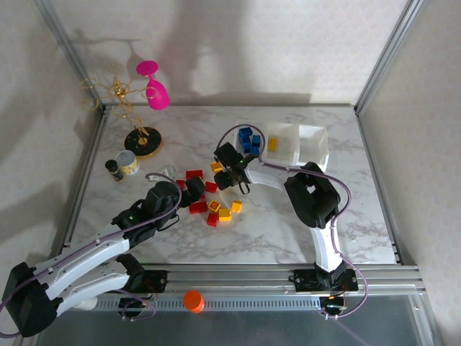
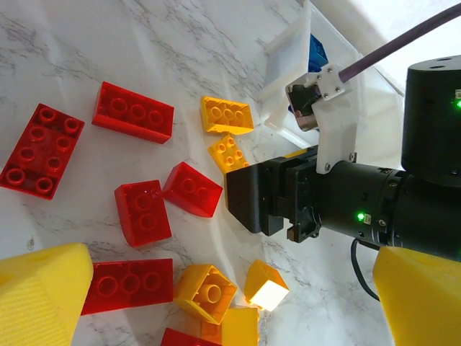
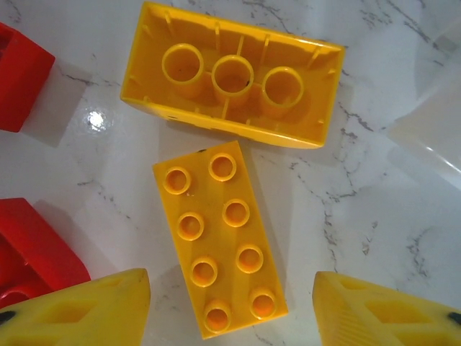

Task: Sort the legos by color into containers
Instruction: Pick up the lego from the center of the table, then place the lego in the container.

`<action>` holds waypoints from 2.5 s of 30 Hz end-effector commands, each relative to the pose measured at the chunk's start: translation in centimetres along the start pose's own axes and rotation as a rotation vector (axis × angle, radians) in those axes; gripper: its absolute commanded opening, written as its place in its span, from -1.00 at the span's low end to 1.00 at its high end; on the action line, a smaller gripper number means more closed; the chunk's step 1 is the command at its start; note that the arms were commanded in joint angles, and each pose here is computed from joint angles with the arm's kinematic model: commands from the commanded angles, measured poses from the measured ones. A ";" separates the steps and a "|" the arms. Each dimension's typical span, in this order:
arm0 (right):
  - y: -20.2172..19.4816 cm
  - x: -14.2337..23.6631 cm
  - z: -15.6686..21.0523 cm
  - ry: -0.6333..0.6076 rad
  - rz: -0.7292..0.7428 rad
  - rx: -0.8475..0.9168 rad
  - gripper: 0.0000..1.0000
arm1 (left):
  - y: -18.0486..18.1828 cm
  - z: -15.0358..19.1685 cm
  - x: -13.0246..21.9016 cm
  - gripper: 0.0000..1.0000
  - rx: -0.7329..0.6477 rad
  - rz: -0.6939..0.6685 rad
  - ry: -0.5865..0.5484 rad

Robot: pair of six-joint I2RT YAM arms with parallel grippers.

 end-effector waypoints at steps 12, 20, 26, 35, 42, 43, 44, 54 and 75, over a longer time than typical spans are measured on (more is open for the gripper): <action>0.3 -1.8 1.2 0.062 0.038 0.053 -0.11 | 0.6 0.0 -0.1 0.99 -0.007 -0.036 -0.006; 0.4 -0.8 1.3 0.059 0.014 0.038 -0.33 | 0.6 0.0 -0.1 0.99 -0.005 -0.031 -0.005; 0.4 1.3 1.8 0.043 -0.021 0.005 -0.37 | 0.3 -0.2 0.2 0.99 -0.002 -0.021 -0.006; -2.6 5.9 3.7 -0.004 -0.032 -0.139 -0.36 | -1.2 -1.0 0.2 0.99 -0.016 0.028 0.005; -7.8 10.6 3.5 -0.092 0.000 -0.298 -0.35 | -2.8 -1.4 -0.8 0.99 -0.036 0.069 0.023; -8.7 11.1 3.2 -0.108 0.014 -0.321 -0.35 | -3.0 -1.4 -0.9 0.99 -0.038 0.076 0.025; -9.9 11.6 3.0 -0.124 0.036 -0.348 -0.34 | -3.2 -1.5 -1.1 0.99 -0.041 0.082 0.028; -18.1 10.7 -2.1 -0.218 0.172 -0.520 -0.36 | -5.7 -2.1 -3.3 0.99 -0.061 0.133 0.046; -22.8 2.8 -7.3 -0.183 0.218 -0.523 -0.11 | -6.3 -2.2 -5.0 0.99 -0.082 0.112 0.062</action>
Point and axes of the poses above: each hand's point on the last joint's axis, 136 mm out from that joint toward the fingers, its own x axis back along the fingers, its own y axis along the line the jaws close on, z = x × y, the point moved 5 cm from there along x, back along the fingers, and after that the axes turned 10 degrees about -x, right-handed, at the moved point
